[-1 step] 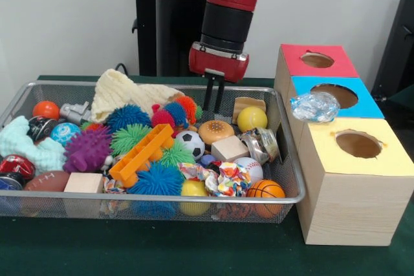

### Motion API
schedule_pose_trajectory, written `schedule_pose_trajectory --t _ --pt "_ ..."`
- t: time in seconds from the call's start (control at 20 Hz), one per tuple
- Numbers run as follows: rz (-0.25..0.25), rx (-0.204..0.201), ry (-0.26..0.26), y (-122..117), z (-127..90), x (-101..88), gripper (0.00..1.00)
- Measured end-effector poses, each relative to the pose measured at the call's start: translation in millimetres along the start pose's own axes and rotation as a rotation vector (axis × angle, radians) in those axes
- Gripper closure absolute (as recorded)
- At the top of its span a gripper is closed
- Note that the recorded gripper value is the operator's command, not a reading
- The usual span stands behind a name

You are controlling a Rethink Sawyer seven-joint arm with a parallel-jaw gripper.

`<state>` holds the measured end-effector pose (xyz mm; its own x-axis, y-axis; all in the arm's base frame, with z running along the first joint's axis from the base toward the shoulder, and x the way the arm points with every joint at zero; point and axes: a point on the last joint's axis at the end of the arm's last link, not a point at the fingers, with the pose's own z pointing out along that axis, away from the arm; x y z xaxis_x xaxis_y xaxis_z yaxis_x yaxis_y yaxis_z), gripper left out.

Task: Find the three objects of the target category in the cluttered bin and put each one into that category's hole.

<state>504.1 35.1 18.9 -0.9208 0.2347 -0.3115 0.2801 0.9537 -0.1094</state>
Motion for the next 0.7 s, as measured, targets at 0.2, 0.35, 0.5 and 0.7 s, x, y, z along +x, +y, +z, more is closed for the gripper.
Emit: schedule_pose_trajectory --t 0.2,0.35,0.5,0.7 --pt "0.001 0.003 -0.011 19.1 -4.6 -6.7 1.00" --pt "-0.001 0.003 -0.018 32.6 -9.5 -9.8 1.00" --pt "0.000 -0.001 -0.026 47.4 -17.7 -11.7 1.00" --pt "-0.003 -0.012 -0.038 62.8 -26.6 -11.8 1.00"
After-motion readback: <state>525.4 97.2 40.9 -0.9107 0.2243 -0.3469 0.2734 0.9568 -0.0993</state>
